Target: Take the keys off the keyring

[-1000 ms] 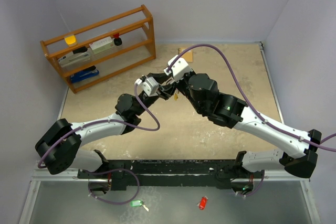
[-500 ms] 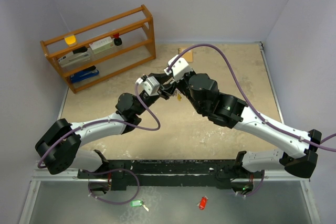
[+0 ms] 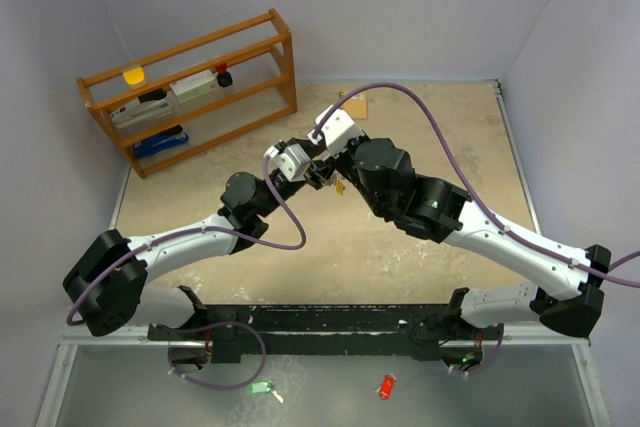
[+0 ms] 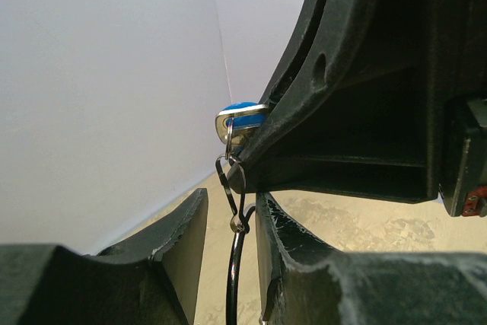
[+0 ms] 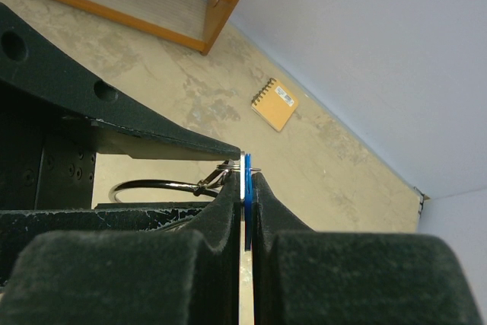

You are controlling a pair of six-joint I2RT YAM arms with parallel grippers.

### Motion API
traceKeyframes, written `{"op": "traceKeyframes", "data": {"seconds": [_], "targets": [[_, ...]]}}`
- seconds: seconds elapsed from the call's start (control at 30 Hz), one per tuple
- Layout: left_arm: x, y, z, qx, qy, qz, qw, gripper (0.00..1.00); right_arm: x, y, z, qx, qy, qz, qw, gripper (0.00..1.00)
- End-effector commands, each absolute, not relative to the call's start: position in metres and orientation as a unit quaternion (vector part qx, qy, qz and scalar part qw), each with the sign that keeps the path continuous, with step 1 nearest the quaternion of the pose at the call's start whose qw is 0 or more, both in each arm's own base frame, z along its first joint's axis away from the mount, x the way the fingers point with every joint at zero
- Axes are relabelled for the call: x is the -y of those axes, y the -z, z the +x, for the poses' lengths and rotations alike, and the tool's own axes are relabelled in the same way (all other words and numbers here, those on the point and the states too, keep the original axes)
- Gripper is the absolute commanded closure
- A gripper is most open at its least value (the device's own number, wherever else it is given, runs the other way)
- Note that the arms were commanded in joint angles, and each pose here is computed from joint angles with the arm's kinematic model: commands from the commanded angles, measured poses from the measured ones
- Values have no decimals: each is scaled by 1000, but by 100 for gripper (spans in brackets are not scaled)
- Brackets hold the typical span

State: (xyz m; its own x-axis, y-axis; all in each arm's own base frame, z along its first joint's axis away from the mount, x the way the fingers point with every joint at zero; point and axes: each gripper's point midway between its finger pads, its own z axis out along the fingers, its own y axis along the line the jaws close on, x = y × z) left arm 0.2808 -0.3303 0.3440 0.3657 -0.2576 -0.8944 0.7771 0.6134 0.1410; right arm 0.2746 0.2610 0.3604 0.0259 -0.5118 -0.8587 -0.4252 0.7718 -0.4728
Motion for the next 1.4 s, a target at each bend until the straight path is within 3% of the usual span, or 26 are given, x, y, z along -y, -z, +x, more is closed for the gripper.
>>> {"op": "traceKeyframes", "data": {"seconds": [0.0,0.47,0.8,1.37], "targets": [[316,-402,269,-386,331,260,821,71,-257,-371,273,-698,53,-339,629,100],[313,-401,268,-386,327,261,822,72,-252,-374,272,-698,84,-343,623,100],[318,-396,266,-389,336,274,813,81,-257,-374,272,-696,80,-339,628,100],[333,-382,261,-390,370,291,791,65,-257,-381,268,-691,67,-336,637,100]]}}
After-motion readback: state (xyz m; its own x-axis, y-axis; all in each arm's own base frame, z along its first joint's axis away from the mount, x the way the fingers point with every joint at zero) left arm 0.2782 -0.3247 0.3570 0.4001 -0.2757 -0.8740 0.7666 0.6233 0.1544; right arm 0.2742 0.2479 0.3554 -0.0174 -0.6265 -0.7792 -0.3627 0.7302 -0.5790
